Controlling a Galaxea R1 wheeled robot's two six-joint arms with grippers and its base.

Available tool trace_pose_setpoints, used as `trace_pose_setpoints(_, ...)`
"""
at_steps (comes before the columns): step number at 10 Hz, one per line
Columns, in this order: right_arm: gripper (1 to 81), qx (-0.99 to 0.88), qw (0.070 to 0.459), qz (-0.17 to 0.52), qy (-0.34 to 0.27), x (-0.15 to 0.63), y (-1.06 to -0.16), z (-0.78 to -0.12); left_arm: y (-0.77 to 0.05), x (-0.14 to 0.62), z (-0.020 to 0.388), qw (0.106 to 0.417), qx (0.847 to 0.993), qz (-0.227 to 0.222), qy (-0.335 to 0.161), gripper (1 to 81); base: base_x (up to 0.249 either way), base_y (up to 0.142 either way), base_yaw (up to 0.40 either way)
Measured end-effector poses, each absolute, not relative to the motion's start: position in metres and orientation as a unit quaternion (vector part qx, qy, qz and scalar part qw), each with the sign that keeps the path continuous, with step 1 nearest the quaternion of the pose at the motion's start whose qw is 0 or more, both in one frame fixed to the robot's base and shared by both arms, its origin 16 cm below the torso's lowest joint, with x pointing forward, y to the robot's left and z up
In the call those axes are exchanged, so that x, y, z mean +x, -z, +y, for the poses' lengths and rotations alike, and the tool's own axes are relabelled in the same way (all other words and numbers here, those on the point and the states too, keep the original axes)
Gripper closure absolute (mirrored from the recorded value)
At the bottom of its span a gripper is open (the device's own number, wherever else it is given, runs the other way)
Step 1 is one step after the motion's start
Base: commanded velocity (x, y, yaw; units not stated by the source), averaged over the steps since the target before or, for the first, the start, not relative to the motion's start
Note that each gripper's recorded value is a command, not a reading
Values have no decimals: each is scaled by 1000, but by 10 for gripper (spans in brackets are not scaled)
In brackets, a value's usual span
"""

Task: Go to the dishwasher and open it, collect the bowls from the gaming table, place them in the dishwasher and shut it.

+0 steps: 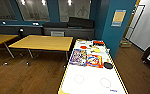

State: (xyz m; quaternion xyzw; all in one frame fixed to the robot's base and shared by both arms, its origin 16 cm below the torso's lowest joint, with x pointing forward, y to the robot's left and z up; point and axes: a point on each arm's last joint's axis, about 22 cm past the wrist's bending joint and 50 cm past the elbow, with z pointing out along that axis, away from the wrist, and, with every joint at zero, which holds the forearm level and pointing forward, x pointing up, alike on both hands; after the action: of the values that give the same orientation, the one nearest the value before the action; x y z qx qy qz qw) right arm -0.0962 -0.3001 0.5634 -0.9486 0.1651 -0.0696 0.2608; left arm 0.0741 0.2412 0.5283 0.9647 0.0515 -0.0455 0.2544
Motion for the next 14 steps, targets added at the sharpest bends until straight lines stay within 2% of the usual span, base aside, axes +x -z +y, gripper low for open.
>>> trace_pose_setpoints(2,811,-951,254,162,66,-100,-557,-303,-509,28,261,218,970,54,92,811,0,0,0)
trace_pose_setpoints(3,811,-950,258,163,64,-100,-556,-296,-502,14,266,209,971,49,110,811,0,0,0)
trace_pose_setpoints(8,811,-950,264,159,55,-101,-552,-286,-477,-26,262,222,963,46,143,811,0,0,0)
trace_pose_setpoints(11,811,-952,262,153,50,-101,-544,-281,-462,-25,275,214,968,46,123,811,0,0,0)
trace_pose_setpoints(14,811,-956,252,142,36,-106,-531,-281,-453,-20,239,226,969,26,96,811,0,0,0)
